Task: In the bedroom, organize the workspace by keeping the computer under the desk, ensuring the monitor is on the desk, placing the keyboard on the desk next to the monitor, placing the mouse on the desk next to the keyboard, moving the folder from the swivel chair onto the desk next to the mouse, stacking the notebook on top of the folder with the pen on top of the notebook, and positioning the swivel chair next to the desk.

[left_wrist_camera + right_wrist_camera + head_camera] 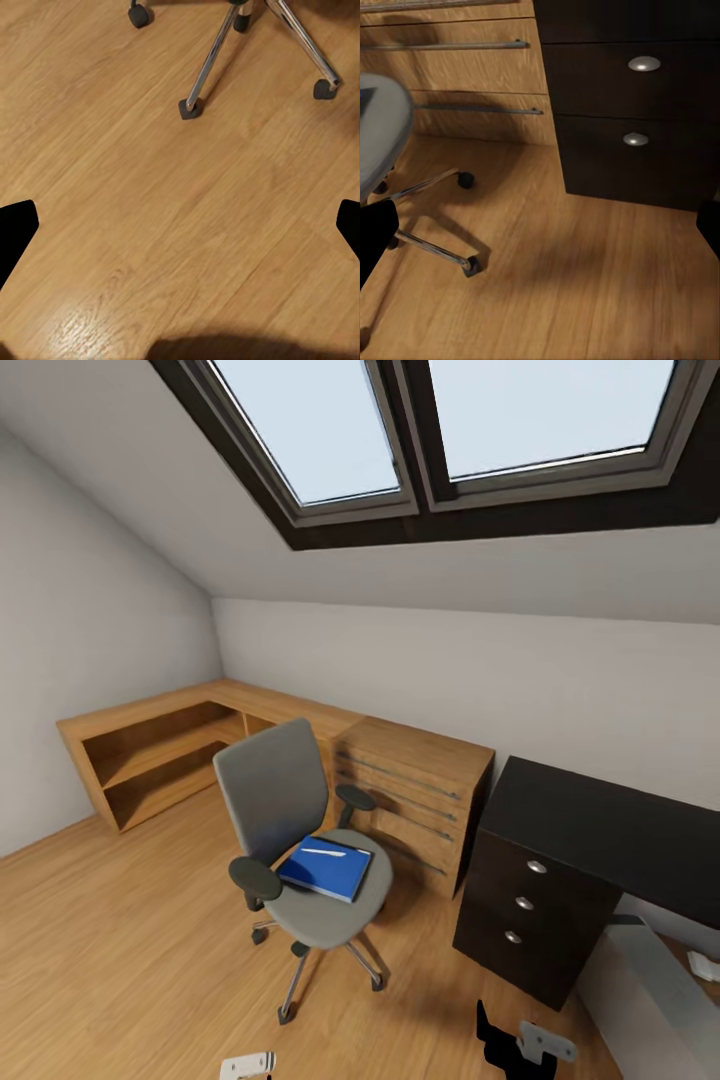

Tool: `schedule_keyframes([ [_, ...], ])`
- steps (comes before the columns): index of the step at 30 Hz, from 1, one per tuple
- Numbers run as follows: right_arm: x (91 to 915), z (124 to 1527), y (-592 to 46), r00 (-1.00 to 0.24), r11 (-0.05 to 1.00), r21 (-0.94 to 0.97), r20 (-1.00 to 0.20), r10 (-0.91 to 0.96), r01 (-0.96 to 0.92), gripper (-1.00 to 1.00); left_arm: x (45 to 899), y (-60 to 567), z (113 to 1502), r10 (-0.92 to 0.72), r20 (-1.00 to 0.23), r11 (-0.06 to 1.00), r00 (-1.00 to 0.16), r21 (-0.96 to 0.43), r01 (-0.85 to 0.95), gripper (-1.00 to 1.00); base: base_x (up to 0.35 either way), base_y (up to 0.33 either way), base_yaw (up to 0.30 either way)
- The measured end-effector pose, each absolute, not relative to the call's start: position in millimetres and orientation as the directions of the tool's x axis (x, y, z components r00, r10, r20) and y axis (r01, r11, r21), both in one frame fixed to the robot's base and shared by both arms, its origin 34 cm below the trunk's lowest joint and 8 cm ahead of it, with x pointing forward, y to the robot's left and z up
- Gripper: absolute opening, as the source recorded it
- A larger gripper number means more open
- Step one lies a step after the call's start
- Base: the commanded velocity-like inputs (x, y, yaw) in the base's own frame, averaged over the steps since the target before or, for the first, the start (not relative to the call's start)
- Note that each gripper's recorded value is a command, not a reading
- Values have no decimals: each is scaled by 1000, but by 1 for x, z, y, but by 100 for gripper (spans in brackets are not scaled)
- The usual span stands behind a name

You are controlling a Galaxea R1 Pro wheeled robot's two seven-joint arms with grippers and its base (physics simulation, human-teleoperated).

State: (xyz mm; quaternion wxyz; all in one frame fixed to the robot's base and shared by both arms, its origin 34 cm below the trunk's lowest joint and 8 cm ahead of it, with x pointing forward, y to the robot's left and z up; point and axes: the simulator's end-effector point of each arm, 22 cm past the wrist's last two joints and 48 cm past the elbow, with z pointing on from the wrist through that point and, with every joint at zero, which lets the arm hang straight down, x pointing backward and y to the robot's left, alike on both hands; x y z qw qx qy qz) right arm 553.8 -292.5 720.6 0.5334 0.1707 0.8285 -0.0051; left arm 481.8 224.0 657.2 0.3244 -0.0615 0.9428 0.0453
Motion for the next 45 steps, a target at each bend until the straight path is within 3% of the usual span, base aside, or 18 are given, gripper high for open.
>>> schedule_keyframes([
  [11,549,730,-294,-375,938,172,-883,282,300,100,478,224,668,-87,-614,988,-784,46,-145,100,0,0,-93],
  [45,531,748,-296,-401,938,155,-873,278,312,100,457,224,688,-88,-590,988,-803,50,-145,100,0,0,-219],
])
